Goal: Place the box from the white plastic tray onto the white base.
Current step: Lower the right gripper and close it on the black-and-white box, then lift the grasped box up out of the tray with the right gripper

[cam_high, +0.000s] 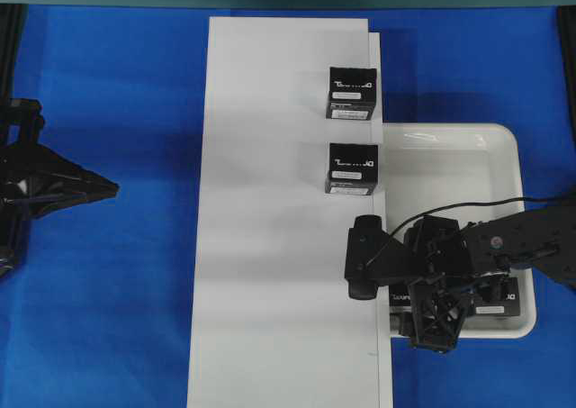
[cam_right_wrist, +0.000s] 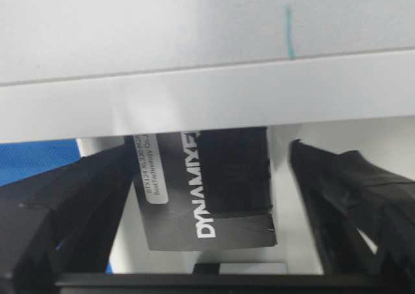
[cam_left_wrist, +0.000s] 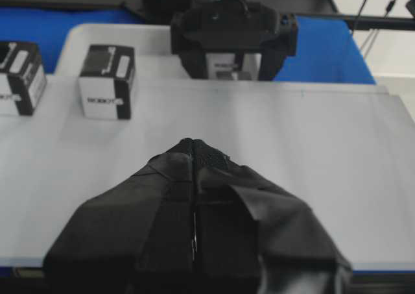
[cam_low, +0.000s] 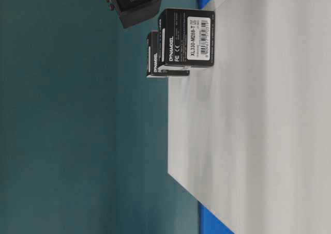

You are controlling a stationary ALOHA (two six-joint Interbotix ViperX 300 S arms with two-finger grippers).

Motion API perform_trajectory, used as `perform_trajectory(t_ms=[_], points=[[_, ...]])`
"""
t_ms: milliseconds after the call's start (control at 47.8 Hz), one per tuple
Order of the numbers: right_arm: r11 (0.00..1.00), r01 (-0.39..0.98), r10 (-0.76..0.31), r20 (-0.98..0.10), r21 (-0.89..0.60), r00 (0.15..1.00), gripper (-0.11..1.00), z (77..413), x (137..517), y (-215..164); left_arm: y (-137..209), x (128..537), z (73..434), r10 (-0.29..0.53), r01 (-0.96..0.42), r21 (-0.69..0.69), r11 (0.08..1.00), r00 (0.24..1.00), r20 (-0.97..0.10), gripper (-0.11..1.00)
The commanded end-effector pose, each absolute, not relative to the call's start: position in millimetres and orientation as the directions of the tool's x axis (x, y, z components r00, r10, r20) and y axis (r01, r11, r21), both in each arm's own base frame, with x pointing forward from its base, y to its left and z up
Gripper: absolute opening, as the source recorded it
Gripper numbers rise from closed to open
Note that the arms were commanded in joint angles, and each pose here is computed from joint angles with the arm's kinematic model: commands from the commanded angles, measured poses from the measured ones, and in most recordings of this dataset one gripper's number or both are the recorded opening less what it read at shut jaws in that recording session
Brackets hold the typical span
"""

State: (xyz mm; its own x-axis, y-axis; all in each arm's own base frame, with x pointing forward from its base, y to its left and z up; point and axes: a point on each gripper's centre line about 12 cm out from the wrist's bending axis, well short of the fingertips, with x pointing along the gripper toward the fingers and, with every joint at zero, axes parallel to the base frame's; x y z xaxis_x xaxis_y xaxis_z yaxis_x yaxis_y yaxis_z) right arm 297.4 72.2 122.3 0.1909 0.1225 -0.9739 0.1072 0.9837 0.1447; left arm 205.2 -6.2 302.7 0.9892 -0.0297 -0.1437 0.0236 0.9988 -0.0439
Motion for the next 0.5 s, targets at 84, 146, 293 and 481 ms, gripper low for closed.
perform_trajectory(t_ms=[84, 146, 293, 481], points=[[0.983, 0.113, 0.123, -0.975, 0.145, 0.184, 0.80, 120.9, 298.9, 71.9, -5.9, 206.3, 314.1, -0.028, 0.023, -0.044, 0.999, 0.993, -0.113, -0.07], [0.982, 0.115, 0.125, -0.975, 0.148, 0.186, 0.66, 121.0, 299.2, 72.1, -5.9, 205.4, 314.9, -0.028, 0.024, -0.044, 0.999, 0.994, -0.110, -0.07], [0.982, 0.112, 0.127, -0.974, 0.150, 0.189, 0.60, 121.8, 300.0, 72.9, -5.9, 205.4, 314.7, -0.028, 0.024, -0.043, 0.999, 0.993, -0.112, -0.07], [0.980, 0.119, 0.136, -0.972, 0.160, 0.192, 0.60, 129.4, 300.2, 73.4, -5.9, 206.3, 313.8, -0.028, 0.023, -0.044, 0.999, 0.993, -0.116, -0.07]])
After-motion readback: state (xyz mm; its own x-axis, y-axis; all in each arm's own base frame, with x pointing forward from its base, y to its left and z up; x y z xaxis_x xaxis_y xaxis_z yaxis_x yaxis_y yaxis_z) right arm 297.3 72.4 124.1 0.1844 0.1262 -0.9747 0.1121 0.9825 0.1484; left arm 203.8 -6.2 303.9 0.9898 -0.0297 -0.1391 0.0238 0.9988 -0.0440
